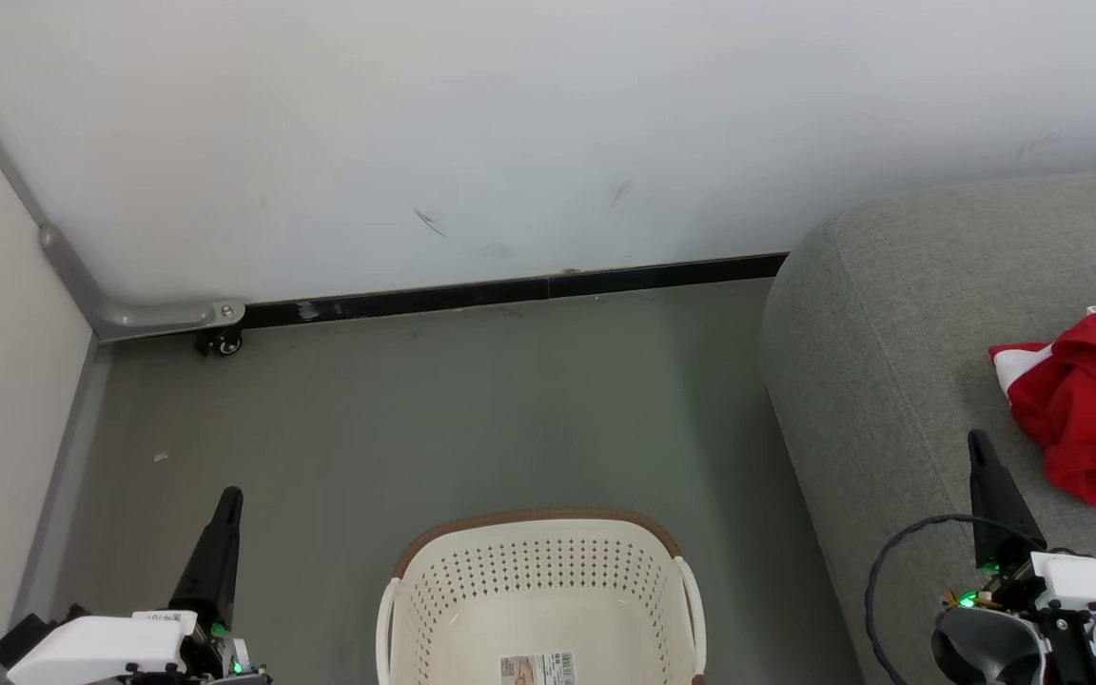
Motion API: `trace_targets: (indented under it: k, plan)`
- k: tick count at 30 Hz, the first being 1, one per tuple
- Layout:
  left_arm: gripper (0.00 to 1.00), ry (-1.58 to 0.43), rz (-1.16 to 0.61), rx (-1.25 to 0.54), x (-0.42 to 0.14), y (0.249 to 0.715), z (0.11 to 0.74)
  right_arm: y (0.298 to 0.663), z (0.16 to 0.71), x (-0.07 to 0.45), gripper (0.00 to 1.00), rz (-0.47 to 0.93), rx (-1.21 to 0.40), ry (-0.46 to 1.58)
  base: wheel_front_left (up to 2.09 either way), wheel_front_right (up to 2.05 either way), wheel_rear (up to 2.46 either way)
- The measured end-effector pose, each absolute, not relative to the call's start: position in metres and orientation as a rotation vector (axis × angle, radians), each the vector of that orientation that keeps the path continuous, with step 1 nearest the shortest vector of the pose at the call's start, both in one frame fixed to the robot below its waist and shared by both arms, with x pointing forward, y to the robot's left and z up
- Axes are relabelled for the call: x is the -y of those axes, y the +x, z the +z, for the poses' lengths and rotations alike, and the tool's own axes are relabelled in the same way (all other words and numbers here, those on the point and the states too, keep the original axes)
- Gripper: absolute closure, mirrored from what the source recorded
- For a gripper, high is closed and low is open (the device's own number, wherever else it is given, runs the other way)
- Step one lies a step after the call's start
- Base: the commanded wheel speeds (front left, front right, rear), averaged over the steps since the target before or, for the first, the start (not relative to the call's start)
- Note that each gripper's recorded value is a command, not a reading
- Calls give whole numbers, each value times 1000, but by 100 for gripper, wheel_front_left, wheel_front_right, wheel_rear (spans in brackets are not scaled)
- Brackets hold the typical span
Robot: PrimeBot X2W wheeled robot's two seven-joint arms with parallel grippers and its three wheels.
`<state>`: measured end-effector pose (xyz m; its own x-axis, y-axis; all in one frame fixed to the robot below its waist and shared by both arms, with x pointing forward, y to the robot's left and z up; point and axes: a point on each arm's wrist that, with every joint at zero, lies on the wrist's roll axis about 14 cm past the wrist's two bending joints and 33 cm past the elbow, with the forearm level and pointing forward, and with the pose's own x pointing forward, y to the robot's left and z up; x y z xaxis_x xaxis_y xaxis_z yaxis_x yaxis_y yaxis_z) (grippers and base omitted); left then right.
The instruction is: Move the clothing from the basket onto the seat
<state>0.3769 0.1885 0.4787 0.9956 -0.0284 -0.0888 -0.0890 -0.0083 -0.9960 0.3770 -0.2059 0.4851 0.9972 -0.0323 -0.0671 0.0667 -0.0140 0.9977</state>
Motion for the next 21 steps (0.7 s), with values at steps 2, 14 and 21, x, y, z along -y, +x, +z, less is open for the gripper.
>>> trace_targets:
  k: [2,14,21]
  plan:
    - [100,-1579,48,-91,-189,377,479,377,485,206,100,-78,-27,1583,0,0,0]
    - [100,-1579,46,-90,-188,377,479,377,485,206,100,-79,-26,1583,0,0,0]
    - [100,-1579,47,-89,-188,377,480,377,485,206,100,-79,-26,1583,0,0,0]
